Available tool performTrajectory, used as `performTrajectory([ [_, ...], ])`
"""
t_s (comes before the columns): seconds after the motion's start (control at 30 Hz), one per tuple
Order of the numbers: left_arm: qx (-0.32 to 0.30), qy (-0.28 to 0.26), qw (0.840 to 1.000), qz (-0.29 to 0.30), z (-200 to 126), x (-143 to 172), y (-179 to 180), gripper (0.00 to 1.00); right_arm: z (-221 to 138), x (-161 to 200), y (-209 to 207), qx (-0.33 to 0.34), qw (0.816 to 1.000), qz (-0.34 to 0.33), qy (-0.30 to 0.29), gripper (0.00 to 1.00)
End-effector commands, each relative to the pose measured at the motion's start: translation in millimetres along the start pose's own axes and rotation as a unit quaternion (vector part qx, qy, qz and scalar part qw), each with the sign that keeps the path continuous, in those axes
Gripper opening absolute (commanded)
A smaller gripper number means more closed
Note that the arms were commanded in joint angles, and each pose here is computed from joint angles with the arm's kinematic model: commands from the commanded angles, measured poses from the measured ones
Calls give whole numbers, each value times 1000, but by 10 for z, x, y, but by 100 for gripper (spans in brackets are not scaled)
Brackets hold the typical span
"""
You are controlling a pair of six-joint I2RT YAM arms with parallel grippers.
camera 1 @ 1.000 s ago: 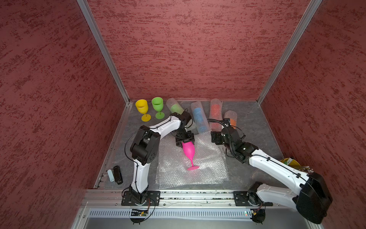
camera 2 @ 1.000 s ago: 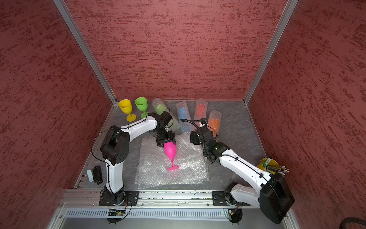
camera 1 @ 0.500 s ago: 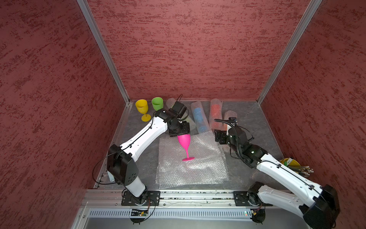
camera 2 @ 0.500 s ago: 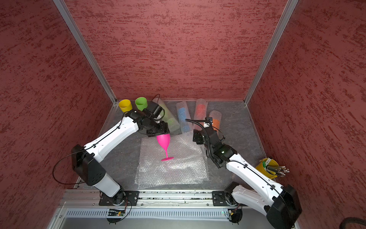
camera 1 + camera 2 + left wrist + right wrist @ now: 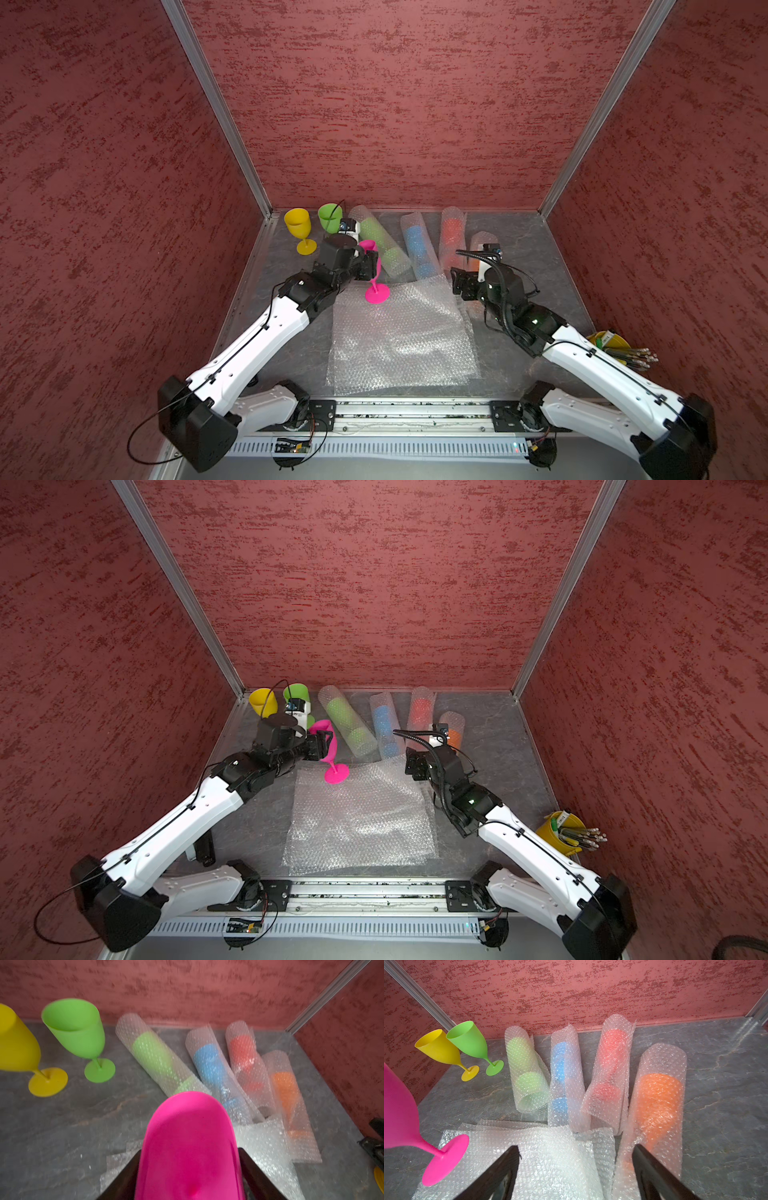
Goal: Unpack wine glasses from bubble wrap
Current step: Place the wine glass at the center of the board.
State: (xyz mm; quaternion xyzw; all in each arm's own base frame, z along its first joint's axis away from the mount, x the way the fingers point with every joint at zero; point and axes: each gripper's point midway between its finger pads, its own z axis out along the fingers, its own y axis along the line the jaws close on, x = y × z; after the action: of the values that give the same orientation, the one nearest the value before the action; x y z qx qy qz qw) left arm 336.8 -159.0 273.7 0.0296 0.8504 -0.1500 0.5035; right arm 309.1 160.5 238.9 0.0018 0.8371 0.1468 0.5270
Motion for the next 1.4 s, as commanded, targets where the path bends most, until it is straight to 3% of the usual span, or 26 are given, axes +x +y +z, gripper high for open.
performTrajectory([
  [0.0,-11,-130,991,18,-8,-479,185,62,6,-157,94,-19,999,12,-25,87],
  [0.2,-76,-154,985,30,187,-579,732,66,57,-163,158,-31,999,15,-27,87],
  [0.37,-134,-161,978,-2,342,-580,1277,63,110,-124,192,-38,999,20,-23,87],
  [0.5,-179,-161,971,6,417,-530,1557,62,140,-106,187,-36,999,18,-24,87],
  [0.9,-319,-165,930,-75,239,-309,2636,60,170,-158,169,-27,999,9,-38,87],
  [1.17,-369,-167,907,-117,288,-134,3127,61,114,-231,129,-20,998,9,-57,87],
  [1.37,-405,-161,894,-104,404,-127,3324,63,87,-273,67,-6,998,7,-69,87],
])
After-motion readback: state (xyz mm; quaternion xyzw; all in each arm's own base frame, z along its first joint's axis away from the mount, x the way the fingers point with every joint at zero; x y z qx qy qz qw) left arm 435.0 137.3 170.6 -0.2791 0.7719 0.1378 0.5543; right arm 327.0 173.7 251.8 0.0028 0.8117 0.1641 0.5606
